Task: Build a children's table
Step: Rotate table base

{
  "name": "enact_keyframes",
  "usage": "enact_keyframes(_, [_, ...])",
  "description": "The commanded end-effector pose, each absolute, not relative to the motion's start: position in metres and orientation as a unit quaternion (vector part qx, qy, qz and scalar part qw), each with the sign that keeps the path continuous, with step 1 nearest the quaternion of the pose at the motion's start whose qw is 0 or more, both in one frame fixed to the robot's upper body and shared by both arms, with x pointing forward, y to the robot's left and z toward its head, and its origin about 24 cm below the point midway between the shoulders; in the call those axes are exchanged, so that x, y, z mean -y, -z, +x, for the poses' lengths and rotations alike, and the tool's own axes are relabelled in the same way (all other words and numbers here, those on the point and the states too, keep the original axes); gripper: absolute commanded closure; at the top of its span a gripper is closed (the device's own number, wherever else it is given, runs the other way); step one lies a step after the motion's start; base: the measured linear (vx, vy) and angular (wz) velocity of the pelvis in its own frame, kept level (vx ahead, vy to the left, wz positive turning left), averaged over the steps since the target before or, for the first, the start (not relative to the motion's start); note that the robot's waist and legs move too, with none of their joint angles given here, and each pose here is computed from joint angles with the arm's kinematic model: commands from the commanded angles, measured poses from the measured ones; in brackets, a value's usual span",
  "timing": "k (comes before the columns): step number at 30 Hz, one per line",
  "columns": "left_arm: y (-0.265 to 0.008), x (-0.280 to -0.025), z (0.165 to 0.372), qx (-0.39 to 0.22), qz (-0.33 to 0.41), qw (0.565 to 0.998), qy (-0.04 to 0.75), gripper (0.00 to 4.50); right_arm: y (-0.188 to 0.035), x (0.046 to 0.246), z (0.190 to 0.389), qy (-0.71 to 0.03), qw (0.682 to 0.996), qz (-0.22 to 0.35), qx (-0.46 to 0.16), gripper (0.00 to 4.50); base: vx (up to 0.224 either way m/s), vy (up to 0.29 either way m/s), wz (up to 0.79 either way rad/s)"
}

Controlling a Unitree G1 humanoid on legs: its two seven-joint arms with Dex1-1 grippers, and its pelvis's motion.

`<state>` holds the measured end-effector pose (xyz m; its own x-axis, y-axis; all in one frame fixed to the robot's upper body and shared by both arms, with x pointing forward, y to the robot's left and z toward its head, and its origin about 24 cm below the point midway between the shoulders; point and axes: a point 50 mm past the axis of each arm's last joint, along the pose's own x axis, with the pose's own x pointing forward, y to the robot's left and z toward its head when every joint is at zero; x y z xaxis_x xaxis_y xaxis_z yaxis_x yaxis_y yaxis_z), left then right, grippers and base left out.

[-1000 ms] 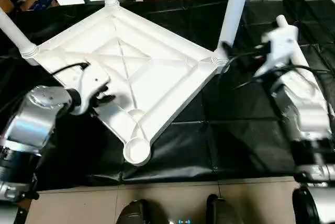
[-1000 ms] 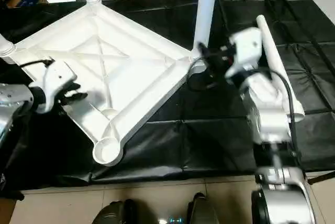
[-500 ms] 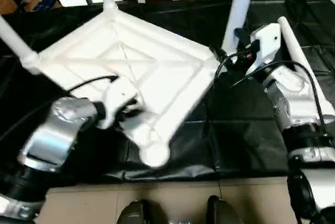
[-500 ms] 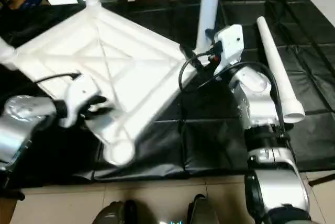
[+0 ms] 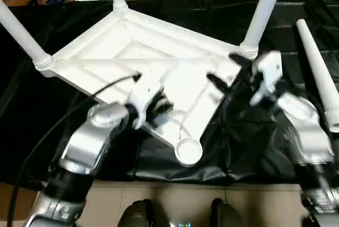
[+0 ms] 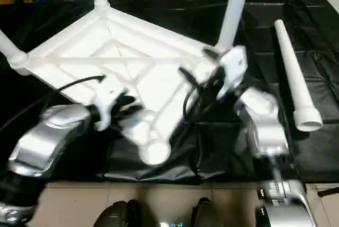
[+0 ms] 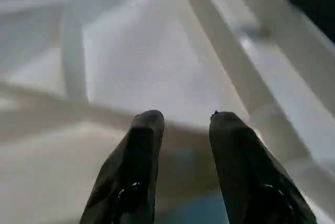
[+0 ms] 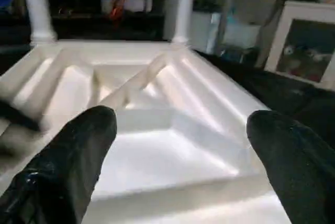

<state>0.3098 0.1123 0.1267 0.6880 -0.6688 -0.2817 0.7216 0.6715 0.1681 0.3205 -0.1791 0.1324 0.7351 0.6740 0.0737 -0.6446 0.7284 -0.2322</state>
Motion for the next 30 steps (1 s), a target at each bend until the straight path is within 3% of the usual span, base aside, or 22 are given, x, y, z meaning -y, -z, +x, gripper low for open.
enact_keyframes(1, [-0.150, -0.124, 0.313, -0.056, 0.120, 0.914, 0.383, 2.77, -0.130, 0.187, 0.312, -0.342, 0.930, -0.127, 0.047, 0.00, 0.000, 0.000, 0.00])
enact_keyframes(9, [-0.189, -0.154, 0.318, -0.014, 0.120, 0.911, 0.393, 2.77, -0.136, 0.211, 0.311, -0.248, 0.959, -0.135, 0.028, 0.00, 0.000, 0.000, 0.00])
enact_keyframes(14, [-0.179, -0.190, 0.320, -0.077, 0.232, 0.894, 0.376, 2.77, -0.134, 0.212, 0.309, -0.244, 0.959, -0.146, 0.004, 0.00, 0.000, 0.000, 0.00])
enact_keyframes(16, [-0.163, -0.220, 0.313, -0.159, 0.285, 0.869, 0.372, 2.77, -0.130, 0.208, 0.308, -0.252, 0.956, -0.150, -0.011, 0.00, 0.000, 0.000, 0.00])
enact_keyframes(22, [-0.154, -0.261, 0.303, -0.237, 0.339, 0.845, 0.340, 2.77, -0.129, 0.206, 0.310, -0.244, 0.957, -0.154, -0.018, 0.00, 0.000, 0.000, 0.00])
enact_keyframes(30, [-0.134, -0.255, 0.299, -0.248, 0.360, 0.821, 0.366, 2.77, -0.125, 0.204, 0.312, -0.238, 0.957, -0.164, -0.031, 0.00, 0.000, 0.000, 0.00])
